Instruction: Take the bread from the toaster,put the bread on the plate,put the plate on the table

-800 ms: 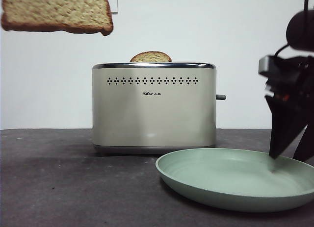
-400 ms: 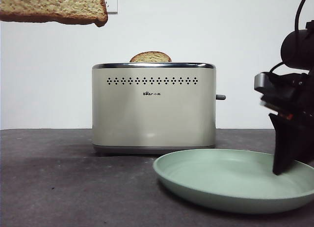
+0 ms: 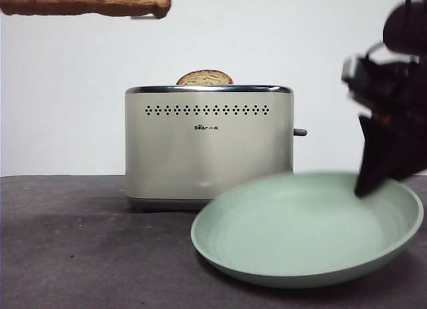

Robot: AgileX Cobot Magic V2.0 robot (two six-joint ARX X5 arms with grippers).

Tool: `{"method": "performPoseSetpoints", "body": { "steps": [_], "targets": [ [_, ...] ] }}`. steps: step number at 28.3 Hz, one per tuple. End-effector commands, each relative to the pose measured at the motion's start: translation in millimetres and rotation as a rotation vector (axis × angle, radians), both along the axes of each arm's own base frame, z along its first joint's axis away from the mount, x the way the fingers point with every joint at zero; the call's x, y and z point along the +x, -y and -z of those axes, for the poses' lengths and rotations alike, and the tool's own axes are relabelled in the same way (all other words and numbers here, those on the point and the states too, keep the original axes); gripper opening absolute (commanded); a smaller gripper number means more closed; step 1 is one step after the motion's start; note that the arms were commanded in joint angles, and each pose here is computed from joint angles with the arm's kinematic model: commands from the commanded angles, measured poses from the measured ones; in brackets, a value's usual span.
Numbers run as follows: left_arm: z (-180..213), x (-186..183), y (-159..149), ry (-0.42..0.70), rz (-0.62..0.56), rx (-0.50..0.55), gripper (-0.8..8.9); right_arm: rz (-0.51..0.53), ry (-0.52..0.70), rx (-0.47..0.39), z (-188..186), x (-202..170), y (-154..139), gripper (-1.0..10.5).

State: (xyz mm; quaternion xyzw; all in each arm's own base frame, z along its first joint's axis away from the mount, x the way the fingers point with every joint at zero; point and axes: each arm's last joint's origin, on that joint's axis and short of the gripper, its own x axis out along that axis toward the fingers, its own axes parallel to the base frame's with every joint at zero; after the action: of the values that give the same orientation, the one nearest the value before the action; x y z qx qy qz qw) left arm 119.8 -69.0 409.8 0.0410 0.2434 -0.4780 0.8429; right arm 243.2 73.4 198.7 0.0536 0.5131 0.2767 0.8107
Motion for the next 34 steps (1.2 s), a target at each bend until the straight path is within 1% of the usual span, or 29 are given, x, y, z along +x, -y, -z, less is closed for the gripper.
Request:
{"method": "performPoseSetpoints", "body": {
  "steps": [1,6,9,13,17,21,24,25,26,27,29,30,31,34],
  "targets": [
    [-2,7,6,-0.037,0.060,-0.043,0.04,-0.011,0.030,0.050,-13,-7,-7,0.0],
    [8,27,18,-0.148,0.181,-0.090,0.04,-0.070,0.092,0.106,-33,-23,-26,0.0],
    [18,44,29,-0.225,0.234,-0.095,0.04,-0.099,0.126,0.144,-41,-29,-37,0.1],
    [39,71,46,-0.325,0.255,-0.061,0.04,-0.139,0.152,0.182,-45,-34,-53,0.0],
    [65,94,65,-0.419,0.296,-0.022,0.04,-0.166,0.171,0.200,-47,-38,-63,0.0],
    [92,115,80,-0.497,0.320,0.023,0.04,-0.179,0.179,0.216,-48,-40,-68,0.0],
    [116,130,91,-0.576,0.322,0.053,0.04,-0.179,0.175,0.218,-48,-40,-69,0.0],
    [123,134,93,-0.596,0.320,0.060,0.13,-0.179,0.175,0.218,-48,-40,-69,0.0],
    [128,138,95,-0.609,0.318,0.065,0.43,-0.179,0.175,0.218,-48,-40,-69,0.1],
    [131,140,96,-0.611,0.317,0.066,0.91,-0.179,0.175,0.218,-48,-40,-69,0.0],
    [132,142,97,-0.599,0.318,0.062,2.36,-0.180,0.175,0.218,-48,-40,-69,0.0],
    [131,142,97,-0.591,0.319,0.059,2.83,-0.180,0.174,0.218,-48,-40,-69,0.0],
    [130,142,98,-0.590,0.319,0.058,2.98,-0.180,0.174,0.218,-48,-40,-69,0.0],
    [128,142,97,-0.591,0.317,0.057,2.98,-0.179,0.169,0.214,-48,-41,-69,0.0]
  ]
}}
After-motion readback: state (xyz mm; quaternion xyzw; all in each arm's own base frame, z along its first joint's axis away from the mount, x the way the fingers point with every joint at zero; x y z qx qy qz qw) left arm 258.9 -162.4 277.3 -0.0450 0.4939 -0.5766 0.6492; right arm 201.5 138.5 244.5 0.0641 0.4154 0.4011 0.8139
